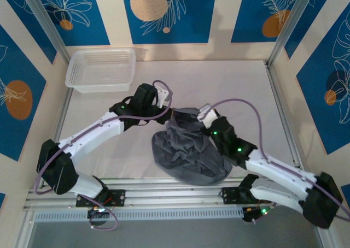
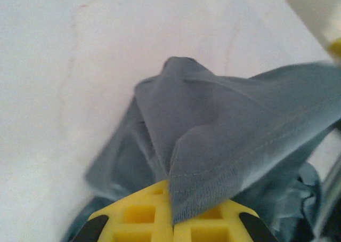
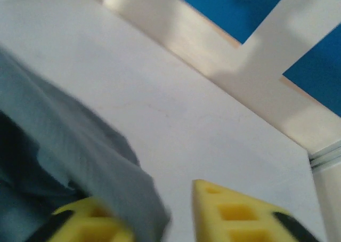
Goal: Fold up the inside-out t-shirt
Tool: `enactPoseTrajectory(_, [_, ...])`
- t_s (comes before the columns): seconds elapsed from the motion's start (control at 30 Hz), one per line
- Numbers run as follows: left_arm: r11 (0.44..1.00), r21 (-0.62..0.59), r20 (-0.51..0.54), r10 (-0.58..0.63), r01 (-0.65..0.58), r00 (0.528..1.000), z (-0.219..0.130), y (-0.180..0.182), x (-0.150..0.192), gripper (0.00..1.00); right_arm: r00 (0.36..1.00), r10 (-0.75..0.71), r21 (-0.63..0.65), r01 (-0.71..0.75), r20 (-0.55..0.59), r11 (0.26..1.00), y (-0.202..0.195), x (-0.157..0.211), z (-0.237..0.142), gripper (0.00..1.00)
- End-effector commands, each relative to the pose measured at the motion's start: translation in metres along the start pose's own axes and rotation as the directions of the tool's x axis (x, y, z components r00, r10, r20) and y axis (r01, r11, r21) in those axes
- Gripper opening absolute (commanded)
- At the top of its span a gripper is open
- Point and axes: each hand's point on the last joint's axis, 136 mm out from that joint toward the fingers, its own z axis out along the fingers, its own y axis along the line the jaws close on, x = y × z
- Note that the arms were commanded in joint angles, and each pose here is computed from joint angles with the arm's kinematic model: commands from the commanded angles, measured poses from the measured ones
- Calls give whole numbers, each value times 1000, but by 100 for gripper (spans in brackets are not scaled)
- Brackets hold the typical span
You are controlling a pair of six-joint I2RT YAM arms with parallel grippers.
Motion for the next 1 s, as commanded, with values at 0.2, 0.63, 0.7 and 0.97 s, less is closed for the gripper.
enactPoseTrajectory(0.2, [895, -440, 23, 96, -76, 995, -50, 66, -24, 0, 940, 333, -551, -317, -74, 772, 74, -43, -45, 0])
enactPoseTrajectory(0.63, [860, -471, 525, 95, 196, 846, -160, 85, -15, 72, 880, 455, -805, -366, -136, 466, 165, -130, -63, 61])
enactPoseTrajectory(0.7, [897, -416, 513, 97, 149, 853, -155, 73, -15, 73, 783, 588, -717, -528, -203, 454, 120, -119, -47, 65])
enactPoseTrajectory(0.97, [993, -62, 31, 99, -97, 995, -16, -28, -20, 70, 219, 844, 38, -962, -490, 272, 0, 58, -4, 63])
